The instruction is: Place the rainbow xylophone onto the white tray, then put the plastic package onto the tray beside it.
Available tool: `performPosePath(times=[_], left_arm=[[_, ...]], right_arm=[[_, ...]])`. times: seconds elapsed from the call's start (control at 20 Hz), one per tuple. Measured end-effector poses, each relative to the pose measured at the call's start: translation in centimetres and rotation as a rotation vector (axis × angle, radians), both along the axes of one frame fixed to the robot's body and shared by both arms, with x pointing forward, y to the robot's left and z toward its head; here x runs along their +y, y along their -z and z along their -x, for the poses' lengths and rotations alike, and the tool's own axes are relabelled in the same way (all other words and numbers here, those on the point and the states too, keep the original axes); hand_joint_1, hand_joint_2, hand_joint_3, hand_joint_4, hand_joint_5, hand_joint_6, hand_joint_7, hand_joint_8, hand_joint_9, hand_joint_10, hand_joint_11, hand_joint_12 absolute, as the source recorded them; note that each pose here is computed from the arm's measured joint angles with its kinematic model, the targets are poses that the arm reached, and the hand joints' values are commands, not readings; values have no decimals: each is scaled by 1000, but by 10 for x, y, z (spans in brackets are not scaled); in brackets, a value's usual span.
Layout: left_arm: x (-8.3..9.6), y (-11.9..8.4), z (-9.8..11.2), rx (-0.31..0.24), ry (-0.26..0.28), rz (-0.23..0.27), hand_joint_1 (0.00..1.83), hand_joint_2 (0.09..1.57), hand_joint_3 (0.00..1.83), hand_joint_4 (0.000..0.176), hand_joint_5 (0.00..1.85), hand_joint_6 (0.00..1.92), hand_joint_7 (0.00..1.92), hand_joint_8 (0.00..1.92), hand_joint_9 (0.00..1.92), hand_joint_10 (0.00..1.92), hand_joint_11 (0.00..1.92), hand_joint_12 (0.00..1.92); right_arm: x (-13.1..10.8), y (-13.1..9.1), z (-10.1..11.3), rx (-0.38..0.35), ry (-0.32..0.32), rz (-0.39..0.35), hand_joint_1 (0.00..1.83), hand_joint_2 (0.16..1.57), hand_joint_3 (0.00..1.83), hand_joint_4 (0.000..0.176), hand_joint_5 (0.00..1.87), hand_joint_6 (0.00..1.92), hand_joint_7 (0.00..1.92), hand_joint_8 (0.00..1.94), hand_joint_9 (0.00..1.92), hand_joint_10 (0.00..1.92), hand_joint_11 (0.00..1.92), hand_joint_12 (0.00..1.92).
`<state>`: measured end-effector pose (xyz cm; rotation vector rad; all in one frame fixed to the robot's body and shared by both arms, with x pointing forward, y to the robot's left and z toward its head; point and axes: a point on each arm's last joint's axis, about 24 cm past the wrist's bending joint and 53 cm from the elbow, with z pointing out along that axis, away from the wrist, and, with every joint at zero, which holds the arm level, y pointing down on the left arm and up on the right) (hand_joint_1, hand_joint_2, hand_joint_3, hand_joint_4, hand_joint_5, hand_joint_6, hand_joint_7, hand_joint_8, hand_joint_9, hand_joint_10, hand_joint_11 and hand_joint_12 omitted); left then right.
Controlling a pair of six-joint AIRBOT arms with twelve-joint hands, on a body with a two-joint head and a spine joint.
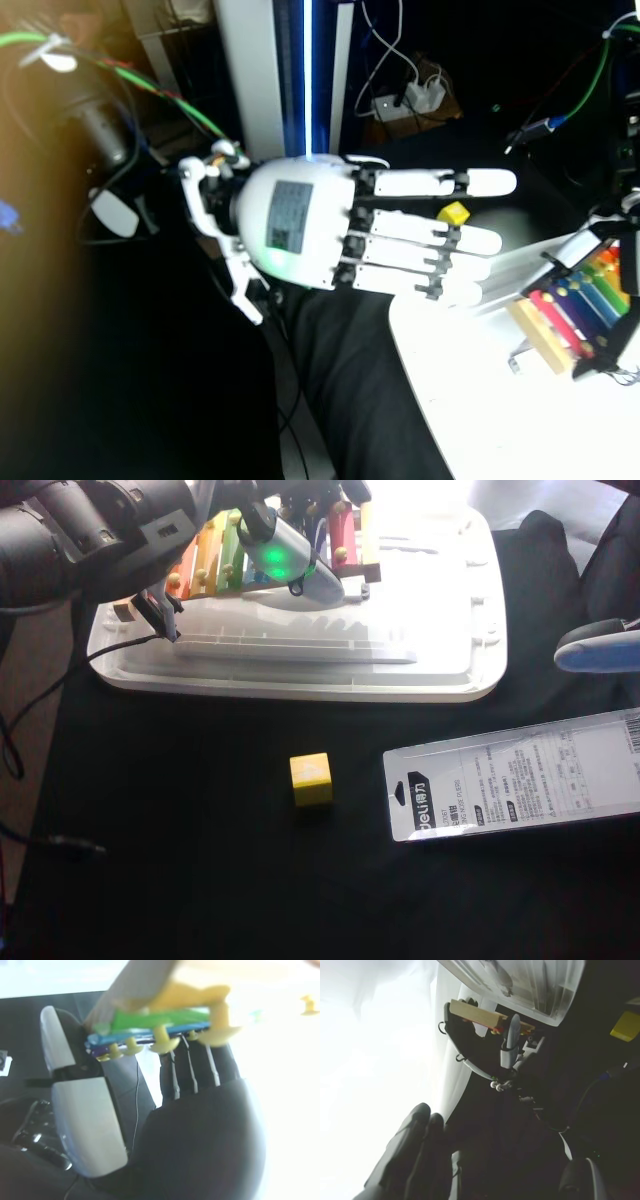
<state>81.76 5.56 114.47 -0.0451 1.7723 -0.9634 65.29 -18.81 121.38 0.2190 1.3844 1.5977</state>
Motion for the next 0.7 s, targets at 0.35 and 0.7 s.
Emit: performPosePath(times=[0.35,0.7], left_arm=[[3,3,-1,11,-11,-6,1476,1165,0,0,578,591,801,1308,753,1350,439,1184],[6,13,0,27,-16,-19,1459,1079,0,0,664,95,733,102,709,723,519,1048]], right_arm=[[1,0,1,-2,-3,1,955,699,0,176,121,1,233,3,288,1,234,0],[1,-1,1,-6,-5,-1,925,680,0,176,108,0,207,3,289,0,212,0]])
